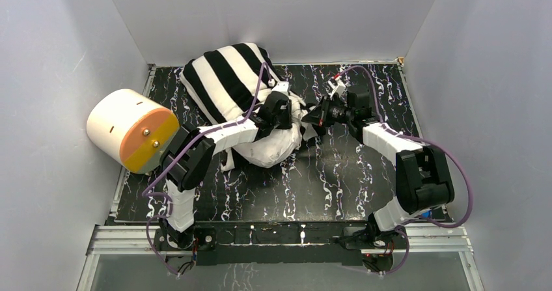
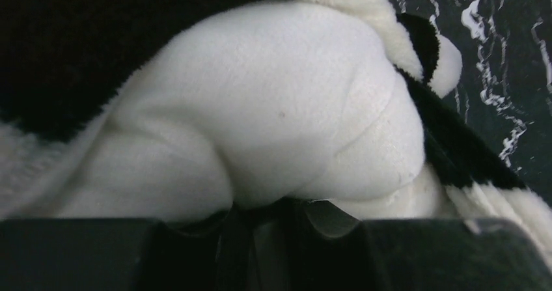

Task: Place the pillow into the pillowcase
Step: Stuff the pillow into the pillowcase.

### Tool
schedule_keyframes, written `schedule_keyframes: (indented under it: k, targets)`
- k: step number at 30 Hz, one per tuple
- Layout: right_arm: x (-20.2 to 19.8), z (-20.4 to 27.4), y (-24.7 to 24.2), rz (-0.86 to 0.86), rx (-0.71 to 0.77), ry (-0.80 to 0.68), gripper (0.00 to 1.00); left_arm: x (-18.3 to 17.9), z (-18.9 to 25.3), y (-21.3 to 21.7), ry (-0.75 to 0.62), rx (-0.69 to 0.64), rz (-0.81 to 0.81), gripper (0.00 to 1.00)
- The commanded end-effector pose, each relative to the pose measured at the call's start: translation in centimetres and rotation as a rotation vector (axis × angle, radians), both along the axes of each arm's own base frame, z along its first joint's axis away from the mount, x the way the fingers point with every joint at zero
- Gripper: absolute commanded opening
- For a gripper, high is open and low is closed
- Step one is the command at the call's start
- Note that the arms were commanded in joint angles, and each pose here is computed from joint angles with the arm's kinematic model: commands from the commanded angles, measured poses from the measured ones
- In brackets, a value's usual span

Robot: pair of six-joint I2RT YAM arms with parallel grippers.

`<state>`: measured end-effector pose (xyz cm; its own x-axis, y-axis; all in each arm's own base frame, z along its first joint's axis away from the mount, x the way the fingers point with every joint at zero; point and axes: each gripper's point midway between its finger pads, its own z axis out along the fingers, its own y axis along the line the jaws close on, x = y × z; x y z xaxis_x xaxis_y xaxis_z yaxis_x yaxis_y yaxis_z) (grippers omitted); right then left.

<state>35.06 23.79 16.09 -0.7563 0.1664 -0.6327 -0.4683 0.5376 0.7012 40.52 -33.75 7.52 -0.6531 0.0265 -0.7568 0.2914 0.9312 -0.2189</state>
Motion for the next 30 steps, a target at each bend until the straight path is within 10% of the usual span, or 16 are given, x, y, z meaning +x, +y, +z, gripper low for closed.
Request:
schedule_keyframes:
  k: [1, 12, 21, 30]
  targets:
    - [-5.4, 16.2, 1.8, 0.264, 0.242, -0.398, 0.0, -3.2, -14.4, 9.5, 0.31, 0.249, 0.18, 0.22]
    - [-6.2, 6.4, 9.2, 0.25, 0.295, -0.169, 0.0, -1.7, -12.2, 7.2, 0.274, 0.024, 0.206, 0.2]
    - [-1.5, -0.3, 6.2, -0.051, 0.111, -0.066, 0.0, -2.5, 3.6, 4.8, 0.101, -0.249, 0.091, 0.31]
    - [-1.7, -0.1, 5.6, -0.059, 0.132, -0.051, 0.0, -7.3, 11.6, 6.9, -0.036, -0.179, -0.078, 0.56]
